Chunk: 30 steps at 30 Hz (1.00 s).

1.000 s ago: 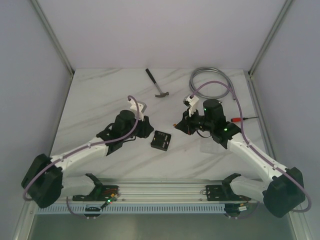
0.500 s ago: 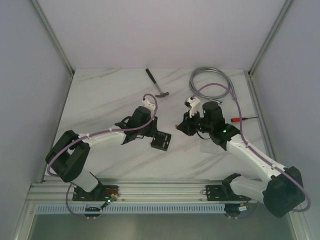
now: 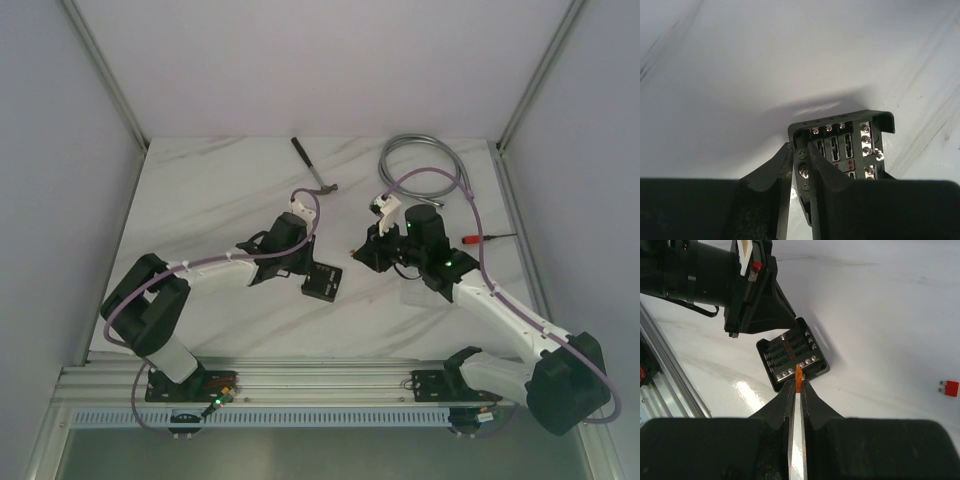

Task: Snap on the fuse box
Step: Install the fuse at the fuse box base.

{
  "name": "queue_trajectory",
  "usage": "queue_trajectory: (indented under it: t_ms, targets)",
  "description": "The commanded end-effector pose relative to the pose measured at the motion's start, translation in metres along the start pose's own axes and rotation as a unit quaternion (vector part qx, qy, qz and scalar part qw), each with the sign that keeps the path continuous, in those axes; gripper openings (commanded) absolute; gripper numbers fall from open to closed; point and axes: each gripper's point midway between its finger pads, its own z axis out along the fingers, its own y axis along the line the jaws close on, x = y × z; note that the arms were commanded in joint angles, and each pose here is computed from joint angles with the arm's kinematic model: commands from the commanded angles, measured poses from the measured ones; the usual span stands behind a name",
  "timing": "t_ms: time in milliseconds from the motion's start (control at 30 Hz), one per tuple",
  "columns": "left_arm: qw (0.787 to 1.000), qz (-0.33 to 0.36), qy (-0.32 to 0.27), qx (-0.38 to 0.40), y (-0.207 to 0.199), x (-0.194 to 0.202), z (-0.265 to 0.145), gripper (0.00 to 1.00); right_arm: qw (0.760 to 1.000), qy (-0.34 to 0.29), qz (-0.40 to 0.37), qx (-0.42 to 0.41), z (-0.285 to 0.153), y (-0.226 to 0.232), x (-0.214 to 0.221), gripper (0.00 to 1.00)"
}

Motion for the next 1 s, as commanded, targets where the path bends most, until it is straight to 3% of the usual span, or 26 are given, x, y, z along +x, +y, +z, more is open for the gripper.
queue_trajectory:
  t_ms: [0, 467, 567, 733, 967]
  targets:
    - [1.0, -0.016, -0.004, -0.01, -0.002, -0.007, 0.004, 0.26, 1.0, -0.011, 0.0, 0.005, 0.002, -0.001, 0.0, 0.0]
    - [0.998, -0.046, -0.005, -0.031, 0.002, -0.004, 0.006, 0.16, 1.0, -0.015, 0.0, 0.013, -0.001, -0.003, 0.001, 0.0]
    - [0.995, -0.072, -0.019, -0.061, 0.011, -0.007, 0.0, 0.1, 1.0, -0.014, 0.001, 0.016, -0.001, -0.004, 0.001, 0.0]
    - [0.978, -0.16, -0.047, -0.122, 0.03, -0.007, -0.012, 0.0, 1.0, -0.011, 0.004, 0.019, 0.001, -0.005, 0.003, 0.0]
    - [0.938, -0.283, -0.095, -0.178, 0.05, -0.004, -0.028, 0.0, 1.0, -0.007, 0.006, 0.024, 0.004, -0.004, 0.004, 0.0]
